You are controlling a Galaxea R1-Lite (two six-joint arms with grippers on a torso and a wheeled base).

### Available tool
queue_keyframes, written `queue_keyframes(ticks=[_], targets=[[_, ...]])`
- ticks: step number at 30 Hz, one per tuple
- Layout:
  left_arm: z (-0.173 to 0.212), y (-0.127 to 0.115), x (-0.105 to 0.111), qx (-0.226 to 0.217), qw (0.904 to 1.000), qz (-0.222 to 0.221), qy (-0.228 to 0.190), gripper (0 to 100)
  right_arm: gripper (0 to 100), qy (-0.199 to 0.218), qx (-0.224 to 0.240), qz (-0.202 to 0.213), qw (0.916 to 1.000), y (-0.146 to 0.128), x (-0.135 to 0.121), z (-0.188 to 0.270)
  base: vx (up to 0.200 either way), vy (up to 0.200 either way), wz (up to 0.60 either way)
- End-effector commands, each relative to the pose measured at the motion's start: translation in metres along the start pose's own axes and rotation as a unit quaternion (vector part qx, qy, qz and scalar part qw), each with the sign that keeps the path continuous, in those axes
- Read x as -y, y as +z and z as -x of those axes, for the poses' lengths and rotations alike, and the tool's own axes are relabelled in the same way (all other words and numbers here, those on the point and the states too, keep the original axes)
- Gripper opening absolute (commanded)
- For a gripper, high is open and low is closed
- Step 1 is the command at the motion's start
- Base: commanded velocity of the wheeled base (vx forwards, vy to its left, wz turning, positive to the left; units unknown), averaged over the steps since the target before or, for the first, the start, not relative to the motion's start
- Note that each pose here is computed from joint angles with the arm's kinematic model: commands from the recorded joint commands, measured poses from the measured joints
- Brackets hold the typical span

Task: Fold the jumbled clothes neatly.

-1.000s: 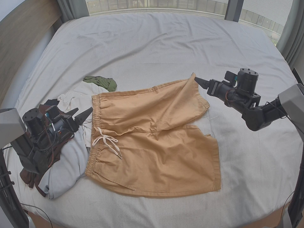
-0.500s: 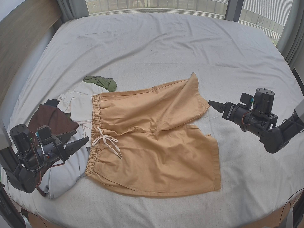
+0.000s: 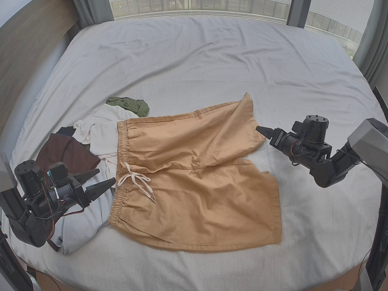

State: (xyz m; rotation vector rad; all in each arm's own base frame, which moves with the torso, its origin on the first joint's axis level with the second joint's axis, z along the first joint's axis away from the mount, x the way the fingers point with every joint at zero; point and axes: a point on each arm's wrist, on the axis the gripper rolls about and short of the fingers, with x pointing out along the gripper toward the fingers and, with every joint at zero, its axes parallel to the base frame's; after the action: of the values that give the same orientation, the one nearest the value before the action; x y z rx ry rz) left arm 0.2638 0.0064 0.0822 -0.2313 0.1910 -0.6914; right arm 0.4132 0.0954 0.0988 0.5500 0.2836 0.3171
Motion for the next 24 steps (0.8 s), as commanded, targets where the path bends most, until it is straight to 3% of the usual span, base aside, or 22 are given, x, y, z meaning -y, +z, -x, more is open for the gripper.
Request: queue_keyframes(ticks=[1,9,10,24], targets=[[-0.001,-0.002,-0.001,-0.003,1.0000,0.003,0.000,100,100,-0.009,-0.018,-0.005,0.9998,-0.017,0.011,-0.015,0.000,0.000,0.00],[-0.003,-0.007,-0.004,-0.009,1.0000,0.001,0.001,100,100,-0.009,-0.021,-0.005,0.9997,-0.022,0.013,-0.019,0.000,0.000,0.00],[-0.003,-0.007,-0.005,-0.009,1.0000,-0.002,0.002,100,0,-0.009,-0.022,-0.005,0.9997,-0.023,0.013,-0.019,0.000,0.000,0.00],[-0.003,-0.009,-0.003,-0.013,0.9999,-0.004,0.000,100,0,-0.017,-0.022,-0.002,0.9996,-0.030,0.011,-0.022,0.000,0.000,0.00]])
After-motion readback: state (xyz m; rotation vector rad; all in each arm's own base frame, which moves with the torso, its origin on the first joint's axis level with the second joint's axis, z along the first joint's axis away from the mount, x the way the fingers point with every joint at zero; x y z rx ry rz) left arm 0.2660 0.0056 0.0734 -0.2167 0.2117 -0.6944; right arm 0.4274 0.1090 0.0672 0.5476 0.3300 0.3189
